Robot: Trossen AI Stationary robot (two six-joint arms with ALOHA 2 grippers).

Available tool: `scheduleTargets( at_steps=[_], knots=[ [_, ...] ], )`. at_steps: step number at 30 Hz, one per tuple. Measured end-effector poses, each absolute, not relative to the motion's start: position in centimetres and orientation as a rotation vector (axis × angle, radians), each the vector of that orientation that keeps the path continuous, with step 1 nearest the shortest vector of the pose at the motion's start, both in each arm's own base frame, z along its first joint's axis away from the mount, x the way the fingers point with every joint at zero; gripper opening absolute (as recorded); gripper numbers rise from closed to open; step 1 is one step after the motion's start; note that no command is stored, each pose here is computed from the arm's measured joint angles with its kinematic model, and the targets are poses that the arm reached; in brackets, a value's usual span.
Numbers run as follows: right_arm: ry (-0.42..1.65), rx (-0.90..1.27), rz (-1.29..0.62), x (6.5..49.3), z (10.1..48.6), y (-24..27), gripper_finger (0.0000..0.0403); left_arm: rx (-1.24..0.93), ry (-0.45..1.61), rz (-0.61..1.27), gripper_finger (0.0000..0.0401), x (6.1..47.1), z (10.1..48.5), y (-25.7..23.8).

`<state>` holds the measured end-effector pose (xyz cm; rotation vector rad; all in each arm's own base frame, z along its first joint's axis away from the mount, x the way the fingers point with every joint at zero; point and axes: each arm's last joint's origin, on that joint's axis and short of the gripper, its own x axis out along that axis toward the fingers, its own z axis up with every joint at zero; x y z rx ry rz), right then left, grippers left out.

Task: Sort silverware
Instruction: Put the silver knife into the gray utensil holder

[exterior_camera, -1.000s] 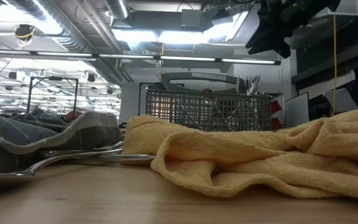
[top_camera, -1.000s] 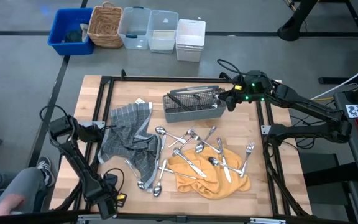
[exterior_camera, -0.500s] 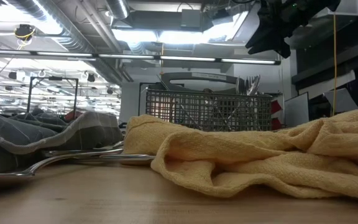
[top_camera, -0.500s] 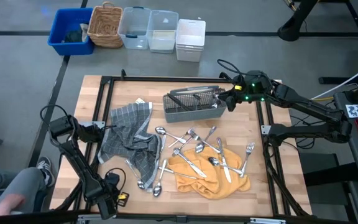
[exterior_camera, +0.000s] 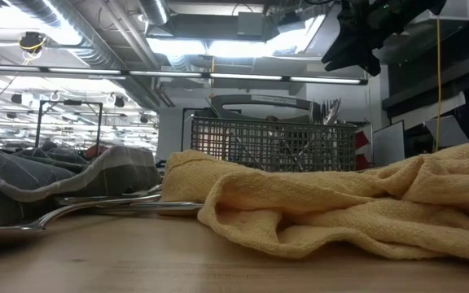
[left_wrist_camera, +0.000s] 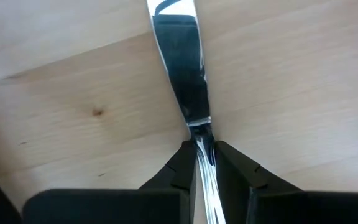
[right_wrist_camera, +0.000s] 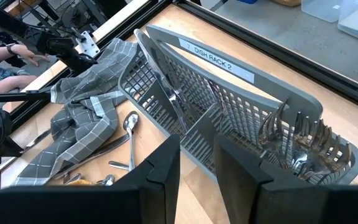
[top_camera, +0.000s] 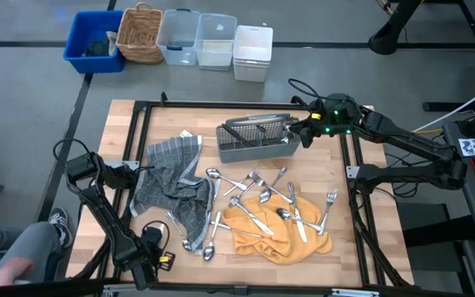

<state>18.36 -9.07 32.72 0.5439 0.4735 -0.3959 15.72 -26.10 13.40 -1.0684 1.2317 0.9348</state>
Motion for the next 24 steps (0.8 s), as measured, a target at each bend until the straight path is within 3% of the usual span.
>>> scheduleTargets(
  at_steps=[18, 24],
  knots=[
    [0.473, 0.544, -0.396, 18.4, 32.7, -9.1, 0.0101, -1.064, 1.235, 0.890, 0.0033, 16.1, 14.2, -25.6],
    [0.473, 0.544, -0.396, 18.4, 32.7, -9.1, 0.0101, -1.048, 1.253, 0.881, 0.0067, 16.9, 14.2, -25.1]
  ],
)
